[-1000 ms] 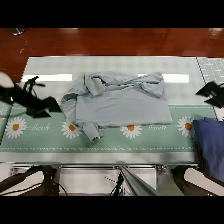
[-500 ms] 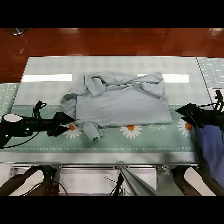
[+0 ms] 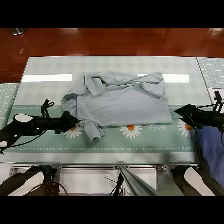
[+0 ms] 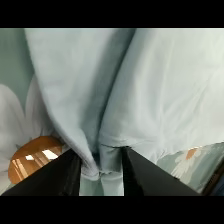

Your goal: Fold the shirts.

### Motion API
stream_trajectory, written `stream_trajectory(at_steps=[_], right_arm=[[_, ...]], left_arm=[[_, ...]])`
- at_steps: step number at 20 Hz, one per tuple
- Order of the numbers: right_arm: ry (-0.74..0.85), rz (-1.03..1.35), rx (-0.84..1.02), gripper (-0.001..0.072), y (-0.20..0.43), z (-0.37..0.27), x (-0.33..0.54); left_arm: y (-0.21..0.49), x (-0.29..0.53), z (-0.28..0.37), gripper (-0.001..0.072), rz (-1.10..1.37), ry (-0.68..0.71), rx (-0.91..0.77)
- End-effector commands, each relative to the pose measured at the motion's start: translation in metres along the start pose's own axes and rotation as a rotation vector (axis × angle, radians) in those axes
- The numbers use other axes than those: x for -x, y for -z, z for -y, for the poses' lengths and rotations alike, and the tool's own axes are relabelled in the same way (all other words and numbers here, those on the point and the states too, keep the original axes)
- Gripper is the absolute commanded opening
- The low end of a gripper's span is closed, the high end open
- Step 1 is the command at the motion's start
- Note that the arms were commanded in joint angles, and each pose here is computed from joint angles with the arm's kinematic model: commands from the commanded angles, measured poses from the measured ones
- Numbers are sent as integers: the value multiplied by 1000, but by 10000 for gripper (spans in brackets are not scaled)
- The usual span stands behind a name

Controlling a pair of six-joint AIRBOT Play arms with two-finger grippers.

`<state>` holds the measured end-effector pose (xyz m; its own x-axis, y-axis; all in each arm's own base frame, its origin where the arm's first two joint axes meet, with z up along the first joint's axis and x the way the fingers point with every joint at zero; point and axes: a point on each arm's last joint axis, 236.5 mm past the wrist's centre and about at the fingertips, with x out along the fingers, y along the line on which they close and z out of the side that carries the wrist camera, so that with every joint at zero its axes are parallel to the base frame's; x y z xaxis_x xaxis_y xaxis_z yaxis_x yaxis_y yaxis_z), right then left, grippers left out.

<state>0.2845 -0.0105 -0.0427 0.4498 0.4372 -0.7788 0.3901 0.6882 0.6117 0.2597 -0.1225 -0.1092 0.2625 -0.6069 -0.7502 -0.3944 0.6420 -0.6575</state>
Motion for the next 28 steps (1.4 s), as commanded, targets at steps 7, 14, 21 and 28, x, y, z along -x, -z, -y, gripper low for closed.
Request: stream_trajectory(at_steps=[7,14,21,28], right_arm=[[-9,-22,0,616,5,-2,0],[-6,-11,-7,616,3,-1,0],[112,-37,-15,616,4,33,16],[124,-200,-38,616,55,32,-22]], left_arm=[[-22,16,-17,340,53,10,34],[15,-19,-12,66,-78,-43,-58],[-13,17,30,22,-89,87,-131],[-15,19,36,22,-86,94,-146]])
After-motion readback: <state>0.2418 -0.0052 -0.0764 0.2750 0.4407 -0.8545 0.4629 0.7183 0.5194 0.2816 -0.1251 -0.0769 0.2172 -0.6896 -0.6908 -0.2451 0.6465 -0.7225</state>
